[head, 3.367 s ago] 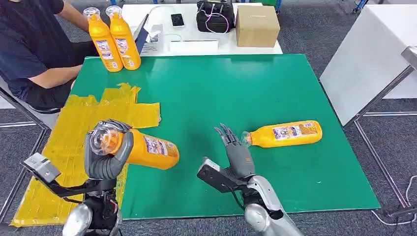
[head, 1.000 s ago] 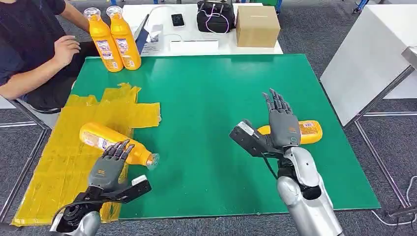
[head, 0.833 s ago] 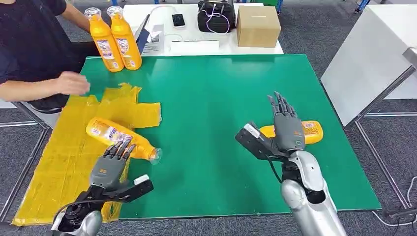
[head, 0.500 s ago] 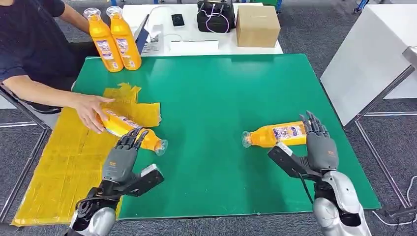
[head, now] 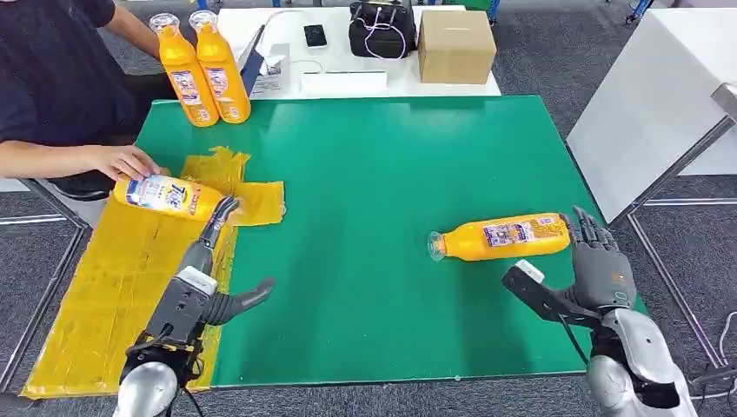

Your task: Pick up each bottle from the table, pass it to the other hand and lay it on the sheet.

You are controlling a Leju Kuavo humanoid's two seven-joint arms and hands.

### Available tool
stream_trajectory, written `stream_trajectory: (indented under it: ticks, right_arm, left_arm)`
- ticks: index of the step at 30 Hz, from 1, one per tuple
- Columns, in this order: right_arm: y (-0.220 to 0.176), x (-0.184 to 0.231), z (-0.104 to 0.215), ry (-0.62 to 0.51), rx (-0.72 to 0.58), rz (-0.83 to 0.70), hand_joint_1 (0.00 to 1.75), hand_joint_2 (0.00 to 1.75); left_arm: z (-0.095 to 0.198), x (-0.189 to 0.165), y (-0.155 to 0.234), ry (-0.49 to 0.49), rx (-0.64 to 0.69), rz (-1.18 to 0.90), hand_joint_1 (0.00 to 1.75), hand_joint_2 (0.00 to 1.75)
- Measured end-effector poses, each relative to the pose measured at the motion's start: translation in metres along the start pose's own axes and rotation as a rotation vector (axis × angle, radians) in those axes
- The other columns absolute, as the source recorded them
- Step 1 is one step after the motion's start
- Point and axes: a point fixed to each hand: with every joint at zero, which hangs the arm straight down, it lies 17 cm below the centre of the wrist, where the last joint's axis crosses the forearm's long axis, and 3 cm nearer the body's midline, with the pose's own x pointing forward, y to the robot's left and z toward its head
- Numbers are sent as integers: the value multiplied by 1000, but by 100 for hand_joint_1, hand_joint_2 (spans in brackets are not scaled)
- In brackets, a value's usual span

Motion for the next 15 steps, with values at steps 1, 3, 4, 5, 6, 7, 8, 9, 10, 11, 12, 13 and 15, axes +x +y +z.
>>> stream_trajectory:
  ticks: [1, 3, 4, 5, 6, 7, 8, 9, 10, 11, 12, 13, 15]
  right_arm:
    - [0, -2, 0, 2, 1, 2, 0, 175]
    - [0, -4, -1, 6, 3, 5, 0, 175]
    - [0, -5, -1, 8, 3, 6, 0, 175]
    - [1, -5, -1, 9, 4, 6, 0, 175]
    - [1, -6, -2, 9, 8, 9, 0, 175]
    - [1, -6, -3, 7, 11, 14, 0, 175]
    - [0, -7, -7, 6, 13, 21, 0, 175]
    - [-1, -7, -11, 6, 13, 26, 0, 175]
    - [-1, -8, -16, 6, 17, 32, 0, 175]
    - [-2, -7, -21, 3, 19, 38, 0, 175]
    - [0, -7, -27, -2, 28, 44, 0, 175]
    - [-1, -6, -32, -5, 32, 48, 0, 175]
    - [2, -5, -42, -10, 47, 60, 0, 175]
  left_arm:
    - [0, 1, 0, -2, 1, 0, 0, 175]
    - [0, 1, 3, -2, 6, 0, 0, 175]
    - [0, 2, 3, -3, 8, 4, 0, 175]
    - [0, 2, 3, -2, 4, 17, 0, 175]
    - [0, 2, 2, 0, -1, 39, 0, 175]
    - [0, 3, 1, 0, -5, 58, 0, 175]
    - [0, 4, 0, 0, -7, 80, 0, 175]
    - [0, 4, 0, -1, -9, 92, 0, 175]
    - [0, 5, 0, -1, -9, 99, 0, 175]
    - [0, 5, 0, -2, -9, 101, 0, 175]
    - [0, 5, 0, -2, -8, 106, 0, 175]
    - [0, 5, 0, -2, -7, 107, 0, 175]
    - [0, 5, 0, -1, -5, 110, 0, 175]
